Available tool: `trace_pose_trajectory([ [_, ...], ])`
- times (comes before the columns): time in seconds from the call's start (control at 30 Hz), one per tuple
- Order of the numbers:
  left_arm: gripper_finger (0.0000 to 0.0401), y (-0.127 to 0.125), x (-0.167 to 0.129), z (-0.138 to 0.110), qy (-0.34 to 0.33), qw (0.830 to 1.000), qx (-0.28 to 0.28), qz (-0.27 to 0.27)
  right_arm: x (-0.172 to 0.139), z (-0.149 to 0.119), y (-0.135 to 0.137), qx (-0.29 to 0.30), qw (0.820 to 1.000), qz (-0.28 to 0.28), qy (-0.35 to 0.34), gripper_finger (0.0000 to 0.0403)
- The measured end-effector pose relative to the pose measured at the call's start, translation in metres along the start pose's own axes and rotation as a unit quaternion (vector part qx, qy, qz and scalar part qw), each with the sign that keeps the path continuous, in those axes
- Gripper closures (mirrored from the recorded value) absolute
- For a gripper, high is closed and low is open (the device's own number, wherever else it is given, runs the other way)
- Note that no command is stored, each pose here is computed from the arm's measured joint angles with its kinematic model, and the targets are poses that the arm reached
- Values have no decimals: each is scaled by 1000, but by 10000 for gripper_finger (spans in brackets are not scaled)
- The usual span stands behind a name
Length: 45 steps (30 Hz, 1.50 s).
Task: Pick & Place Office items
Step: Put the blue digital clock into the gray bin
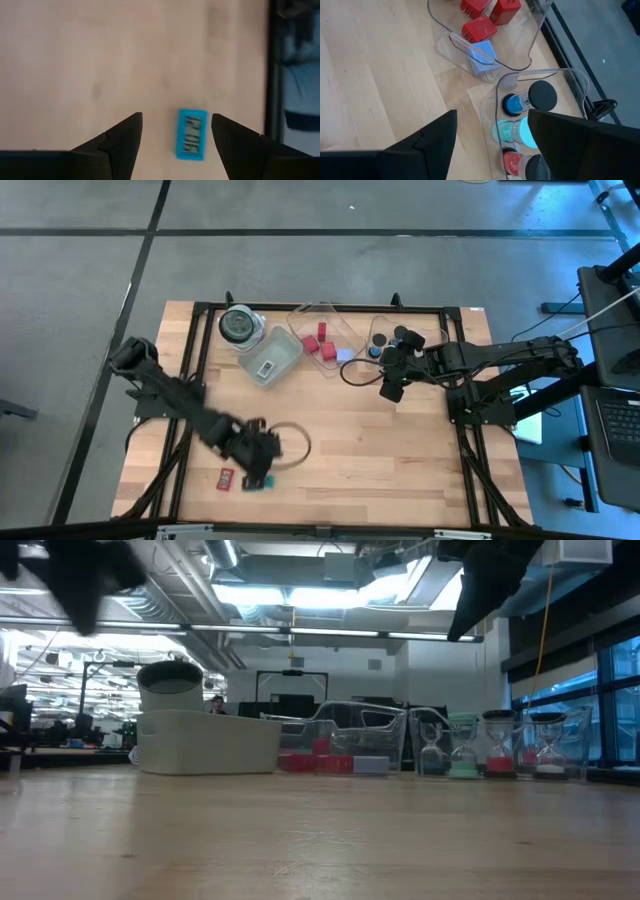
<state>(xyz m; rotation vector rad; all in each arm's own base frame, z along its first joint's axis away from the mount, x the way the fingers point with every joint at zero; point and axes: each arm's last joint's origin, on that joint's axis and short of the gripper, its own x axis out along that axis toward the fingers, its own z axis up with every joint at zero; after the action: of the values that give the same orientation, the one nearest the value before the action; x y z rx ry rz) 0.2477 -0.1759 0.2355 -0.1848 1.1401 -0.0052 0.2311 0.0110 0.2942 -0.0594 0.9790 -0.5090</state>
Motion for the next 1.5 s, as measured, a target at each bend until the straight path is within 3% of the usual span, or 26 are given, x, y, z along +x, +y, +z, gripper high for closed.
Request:
trace_pose_trajectory([
  [0.13,166,-28,12,-18,-9,999,36,-7,0,0,0,1,1000,0,-1,154],
  [0.33,166,-47,38,-33,-7,1000,-21,7,0,0,0,1,1000,1,-1,154],
  [0.53,166,-52,65,-46,22,999,-3,39,0,1,0,3,1000,4,-5,154],
  [0.77,166,-52,89,-55,63,993,76,59,0,3,1,7,1000,8,-11,154],
  [1.03,168,-52,92,-56,69,990,113,57,0,3,1,8,1000,8,-12,154],
  [1.5,257,-52,91,-55,69,989,115,56,0,3,1,8,1000,8,-13,154],
])
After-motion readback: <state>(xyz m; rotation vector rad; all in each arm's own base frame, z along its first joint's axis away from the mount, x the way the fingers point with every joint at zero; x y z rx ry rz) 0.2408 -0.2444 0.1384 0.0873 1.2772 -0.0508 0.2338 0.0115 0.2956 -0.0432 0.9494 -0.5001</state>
